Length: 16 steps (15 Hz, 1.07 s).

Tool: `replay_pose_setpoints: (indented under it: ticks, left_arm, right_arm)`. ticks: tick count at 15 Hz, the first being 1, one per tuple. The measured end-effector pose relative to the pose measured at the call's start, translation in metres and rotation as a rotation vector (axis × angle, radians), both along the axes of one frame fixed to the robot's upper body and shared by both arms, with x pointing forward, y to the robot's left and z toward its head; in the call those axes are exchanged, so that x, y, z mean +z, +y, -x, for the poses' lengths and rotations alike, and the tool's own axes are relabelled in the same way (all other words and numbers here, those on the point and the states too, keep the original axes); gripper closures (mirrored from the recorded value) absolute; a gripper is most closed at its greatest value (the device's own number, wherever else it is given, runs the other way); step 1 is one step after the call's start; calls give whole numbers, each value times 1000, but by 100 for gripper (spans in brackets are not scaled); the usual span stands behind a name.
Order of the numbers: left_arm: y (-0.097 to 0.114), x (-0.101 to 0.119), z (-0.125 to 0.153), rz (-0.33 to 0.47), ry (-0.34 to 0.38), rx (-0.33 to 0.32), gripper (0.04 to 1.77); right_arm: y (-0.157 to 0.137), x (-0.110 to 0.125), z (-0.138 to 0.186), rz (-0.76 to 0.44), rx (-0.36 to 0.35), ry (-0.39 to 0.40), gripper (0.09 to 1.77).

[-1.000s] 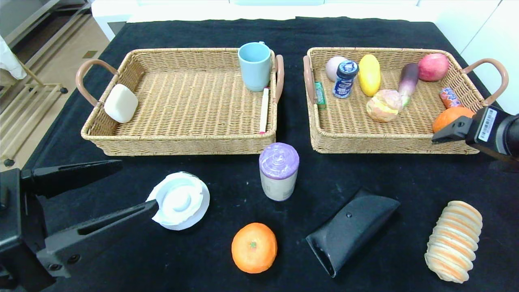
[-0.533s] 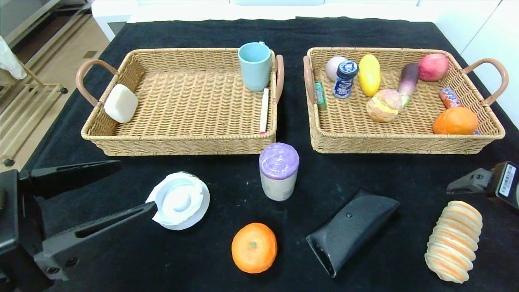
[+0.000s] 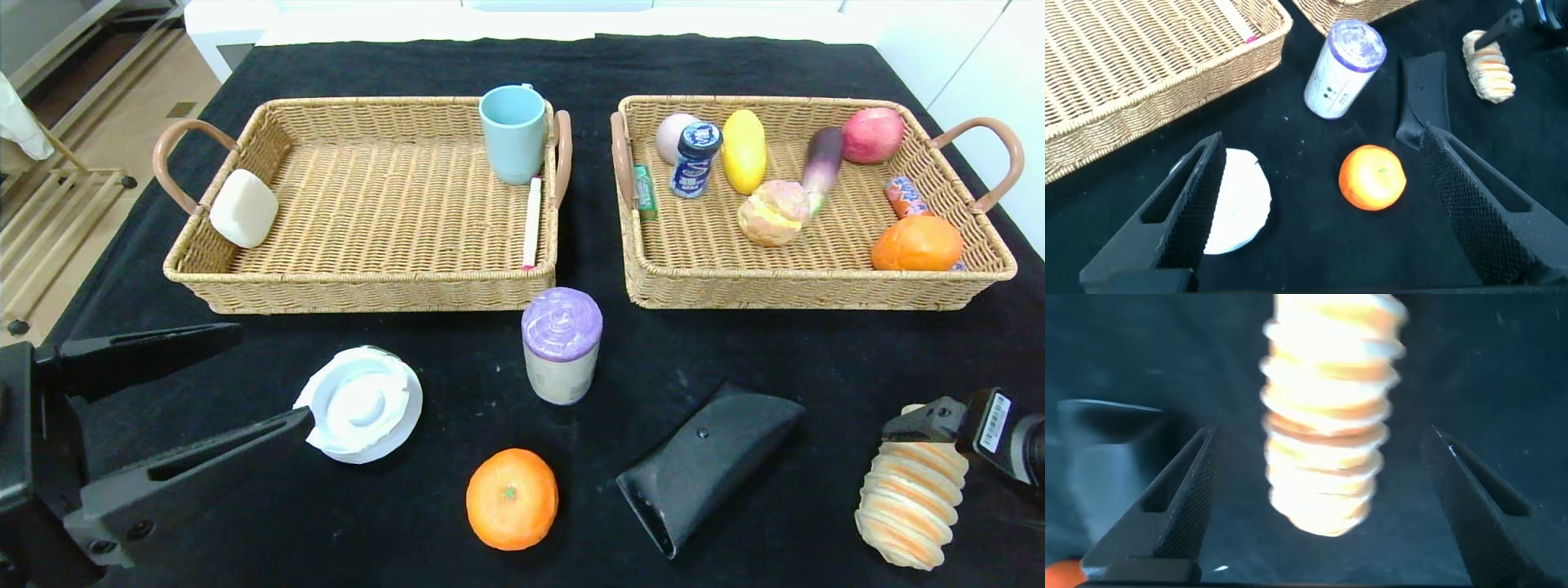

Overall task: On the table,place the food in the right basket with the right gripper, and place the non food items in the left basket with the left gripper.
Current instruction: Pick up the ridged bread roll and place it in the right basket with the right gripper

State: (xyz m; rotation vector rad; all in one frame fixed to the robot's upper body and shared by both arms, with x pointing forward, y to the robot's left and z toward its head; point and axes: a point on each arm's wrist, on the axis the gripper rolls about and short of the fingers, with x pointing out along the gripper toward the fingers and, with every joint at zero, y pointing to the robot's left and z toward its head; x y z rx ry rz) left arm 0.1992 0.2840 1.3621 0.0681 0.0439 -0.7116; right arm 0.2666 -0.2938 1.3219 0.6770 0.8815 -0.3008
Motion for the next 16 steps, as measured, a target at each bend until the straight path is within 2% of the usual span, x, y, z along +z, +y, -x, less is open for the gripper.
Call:
replay_pose_setpoints:
  ticks: [3, 11, 13, 16]
  left_arm:
    - [0, 0, 0, -1, 2, 0, 9]
    - [0, 0, 0, -1, 2, 0, 9]
    - [0, 0, 0, 0, 1, 0, 9]
    - [0, 0, 0, 1, -2, 0, 9]
  right_arm:
    - [0, -7, -4, -27, 9, -7, 16]
    - [-1, -20, -14, -13, -4, 46, 16]
    - [0, -22, -16, -12, -4, 52, 53]
    - [0, -23, -17, -10, -2, 56, 90]
